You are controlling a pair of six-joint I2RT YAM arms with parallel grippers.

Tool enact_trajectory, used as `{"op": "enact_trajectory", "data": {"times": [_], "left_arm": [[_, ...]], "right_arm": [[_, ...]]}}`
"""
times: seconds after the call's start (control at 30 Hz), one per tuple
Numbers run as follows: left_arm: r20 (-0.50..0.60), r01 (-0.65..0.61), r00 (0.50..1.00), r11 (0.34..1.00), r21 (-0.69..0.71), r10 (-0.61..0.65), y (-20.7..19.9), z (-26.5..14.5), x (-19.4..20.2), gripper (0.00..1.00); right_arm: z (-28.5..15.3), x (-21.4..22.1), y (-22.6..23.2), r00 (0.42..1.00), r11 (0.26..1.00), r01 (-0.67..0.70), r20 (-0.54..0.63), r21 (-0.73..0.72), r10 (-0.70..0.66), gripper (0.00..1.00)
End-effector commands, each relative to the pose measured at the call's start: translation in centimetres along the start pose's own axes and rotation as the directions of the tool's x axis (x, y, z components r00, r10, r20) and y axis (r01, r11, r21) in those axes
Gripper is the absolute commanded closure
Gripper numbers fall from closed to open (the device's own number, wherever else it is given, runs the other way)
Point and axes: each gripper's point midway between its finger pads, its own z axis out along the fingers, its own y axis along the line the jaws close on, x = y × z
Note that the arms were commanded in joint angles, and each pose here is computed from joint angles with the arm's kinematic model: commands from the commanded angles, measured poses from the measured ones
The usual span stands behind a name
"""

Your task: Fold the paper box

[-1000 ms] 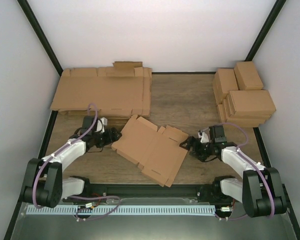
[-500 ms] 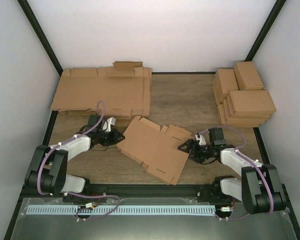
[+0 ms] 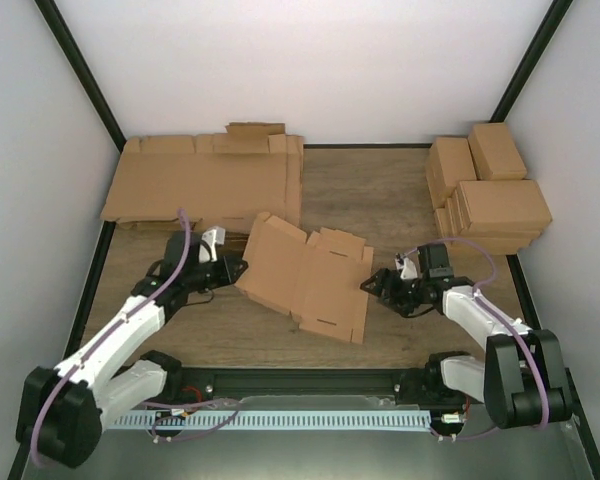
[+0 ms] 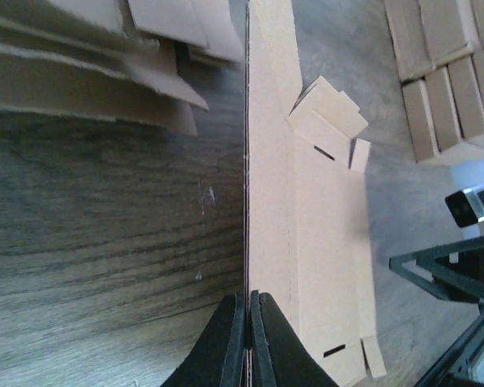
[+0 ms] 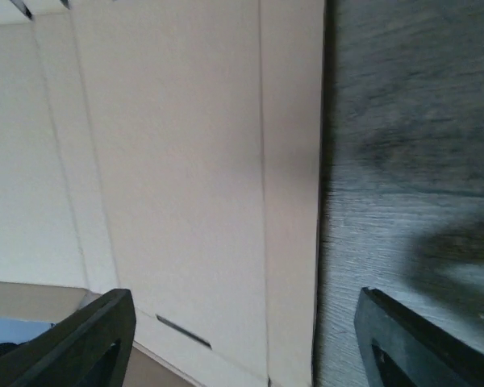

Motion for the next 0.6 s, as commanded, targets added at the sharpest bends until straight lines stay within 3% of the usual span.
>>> {"op": "enact_trajectory", "data": {"times": [0.0,0.1,0.2,0.4,0.57], "left_arm": [[0.073,0.063,0.996,0.997,-0.054,-0.059,0.7,-1.6,-0.3,0.96],[0.051,0.084,0.995,0.996,0.003,-0.084,0.5,-1.2,0.9,0.96],[0.017,0.095,0.995,0.995,-0.008,-0.095,1.0,-0.5,2.0,0.96],[0.032,0.103,0.994,0.991,-0.084,-0.101,2.1,-0.6,1.9,0.96],[0.065,0.123,0.991,0.982,-0.142,-0.114,3.2,-1.1,1.9,0.96]], "right_arm": [[-0.6,0.0,1.7,0.998,0.997,0.056,-0.023,-0.044,-0.057,0.30],[-0.6,1.0,2.8,0.994,0.988,0.091,-0.054,-0.125,-0.098,0.40],[-0.6,1.2,2.8,0.994,0.987,0.089,-0.056,-0.136,-0.097,0.41],[-0.4,0.6,1.2,0.998,0.998,0.048,-0.026,-0.047,-0.050,0.31],[0.3,0.6,-0.3,0.999,1.000,0.027,-0.025,0.008,-0.026,0.28]]}}
